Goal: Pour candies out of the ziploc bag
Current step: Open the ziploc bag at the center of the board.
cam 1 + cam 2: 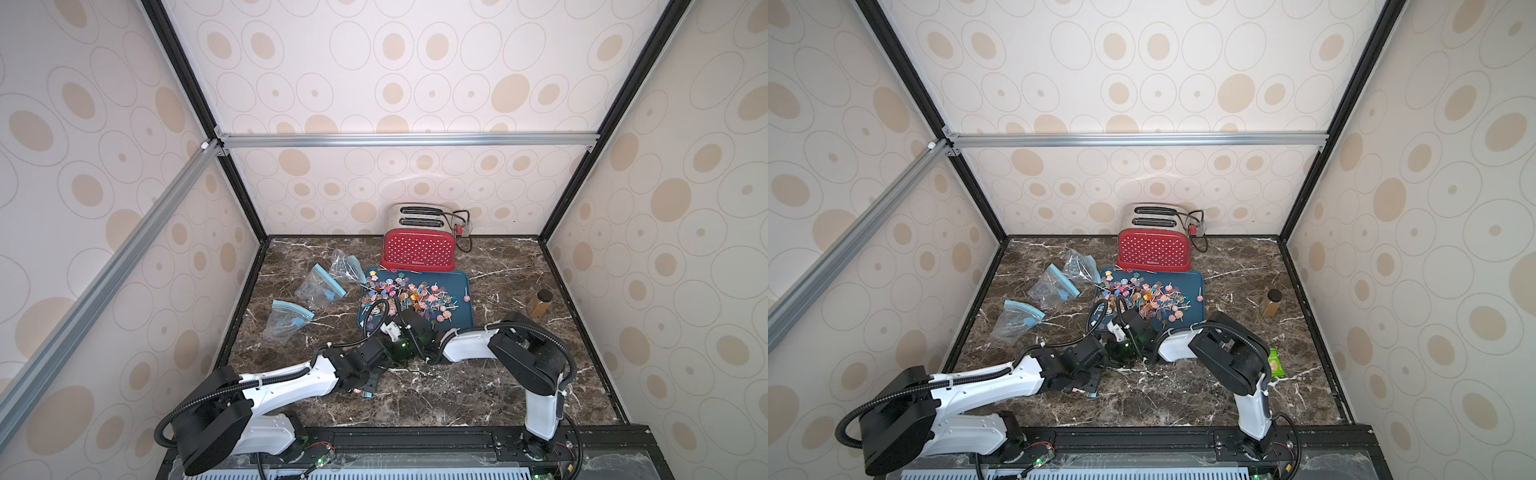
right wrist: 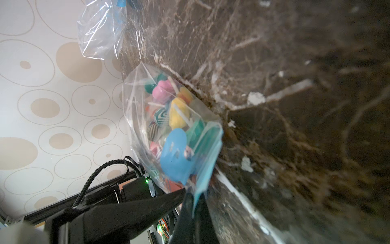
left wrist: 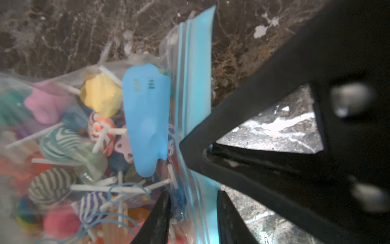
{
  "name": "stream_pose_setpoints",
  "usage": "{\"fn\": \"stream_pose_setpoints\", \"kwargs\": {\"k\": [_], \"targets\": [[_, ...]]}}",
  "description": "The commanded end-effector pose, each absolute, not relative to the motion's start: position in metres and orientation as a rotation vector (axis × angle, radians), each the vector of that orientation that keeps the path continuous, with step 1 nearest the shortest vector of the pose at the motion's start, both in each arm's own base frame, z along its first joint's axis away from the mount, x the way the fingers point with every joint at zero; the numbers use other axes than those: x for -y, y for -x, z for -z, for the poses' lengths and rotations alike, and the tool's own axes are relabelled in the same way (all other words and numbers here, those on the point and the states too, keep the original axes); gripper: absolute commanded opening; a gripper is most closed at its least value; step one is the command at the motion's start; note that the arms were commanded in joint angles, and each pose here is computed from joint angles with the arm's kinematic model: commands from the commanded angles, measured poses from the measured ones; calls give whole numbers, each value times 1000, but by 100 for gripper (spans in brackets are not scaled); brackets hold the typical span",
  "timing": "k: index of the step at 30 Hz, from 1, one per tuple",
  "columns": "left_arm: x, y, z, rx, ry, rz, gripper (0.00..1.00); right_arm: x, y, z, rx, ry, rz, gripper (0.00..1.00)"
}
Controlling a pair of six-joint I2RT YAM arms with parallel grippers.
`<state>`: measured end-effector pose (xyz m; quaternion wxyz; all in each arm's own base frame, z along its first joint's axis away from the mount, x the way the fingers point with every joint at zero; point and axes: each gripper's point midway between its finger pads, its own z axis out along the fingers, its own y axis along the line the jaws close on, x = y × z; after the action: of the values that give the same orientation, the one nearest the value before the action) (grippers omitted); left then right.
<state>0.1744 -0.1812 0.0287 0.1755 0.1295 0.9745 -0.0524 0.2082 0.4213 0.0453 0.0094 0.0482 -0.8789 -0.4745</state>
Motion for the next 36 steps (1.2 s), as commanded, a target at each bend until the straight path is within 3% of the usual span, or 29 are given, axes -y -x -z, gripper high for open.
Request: {"fn": "stream_pose_setpoints", "kwargs": {"k": [1, 14, 24, 31, 36], "targets": [[191, -183, -41, -2717, -343, 180, 35, -428, -208, -65, 2724, -179, 1558, 0], [209, -178, -50, -2710, -333, 339, 38, -427, -209, -64, 2727, -178, 1557, 0], [204, -178, -34, -2749, -329, 257, 38, -427, -208, -64, 2724, -180, 1558, 0], [193, -180, -36, -2743, -325, 177, 31, -426, -207, -63, 2726, -182, 1556, 0], [189, -180, -44, -2722, -318, 177, 20, -427, -207, -62, 2723, -182, 1554, 0]]}}
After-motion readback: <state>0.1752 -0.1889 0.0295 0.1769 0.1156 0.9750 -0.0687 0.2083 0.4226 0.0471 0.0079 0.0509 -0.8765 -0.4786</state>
